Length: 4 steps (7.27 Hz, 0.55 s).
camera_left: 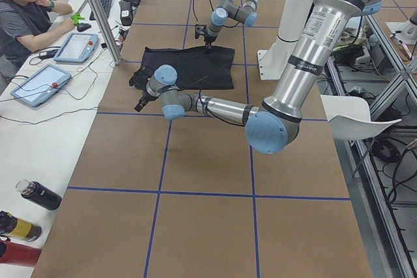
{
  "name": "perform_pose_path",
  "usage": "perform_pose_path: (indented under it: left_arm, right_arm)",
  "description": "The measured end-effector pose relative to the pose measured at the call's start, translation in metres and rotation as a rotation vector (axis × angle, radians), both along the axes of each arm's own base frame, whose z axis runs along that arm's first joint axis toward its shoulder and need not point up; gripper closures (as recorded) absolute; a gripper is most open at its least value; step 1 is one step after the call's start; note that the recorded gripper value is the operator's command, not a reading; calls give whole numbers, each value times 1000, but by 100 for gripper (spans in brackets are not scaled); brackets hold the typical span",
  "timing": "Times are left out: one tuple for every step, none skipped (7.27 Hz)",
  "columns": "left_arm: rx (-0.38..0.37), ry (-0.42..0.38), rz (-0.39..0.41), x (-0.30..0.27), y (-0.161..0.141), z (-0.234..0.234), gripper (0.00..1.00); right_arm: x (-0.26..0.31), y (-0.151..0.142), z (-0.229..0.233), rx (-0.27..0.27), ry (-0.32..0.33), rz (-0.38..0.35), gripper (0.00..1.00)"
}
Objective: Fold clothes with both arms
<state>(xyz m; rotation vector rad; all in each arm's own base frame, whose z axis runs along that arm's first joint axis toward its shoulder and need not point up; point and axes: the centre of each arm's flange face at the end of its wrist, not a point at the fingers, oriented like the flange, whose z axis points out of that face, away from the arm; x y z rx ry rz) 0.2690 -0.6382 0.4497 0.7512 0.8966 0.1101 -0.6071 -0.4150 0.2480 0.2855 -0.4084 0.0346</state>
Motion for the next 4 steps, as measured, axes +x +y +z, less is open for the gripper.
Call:
perform_pose_path:
  left_arm:
    - [0, 0, 0, 0, 0, 0, 0]
    - [-1, 0, 0, 0, 0, 0, 0]
    - [-1, -1, 0, 0, 0, 0, 0]
    - [-1, 0, 0, 0, 0, 0, 0]
  right_arm:
    - [-1, 1, 2, -3, 15, -10, 0]
    - [-3, 3, -2, -2, 13, -15, 0]
    - [-5, 6, -7, 0, 8, -20, 0]
    - [-7, 8, -5, 1, 12, -27, 0]
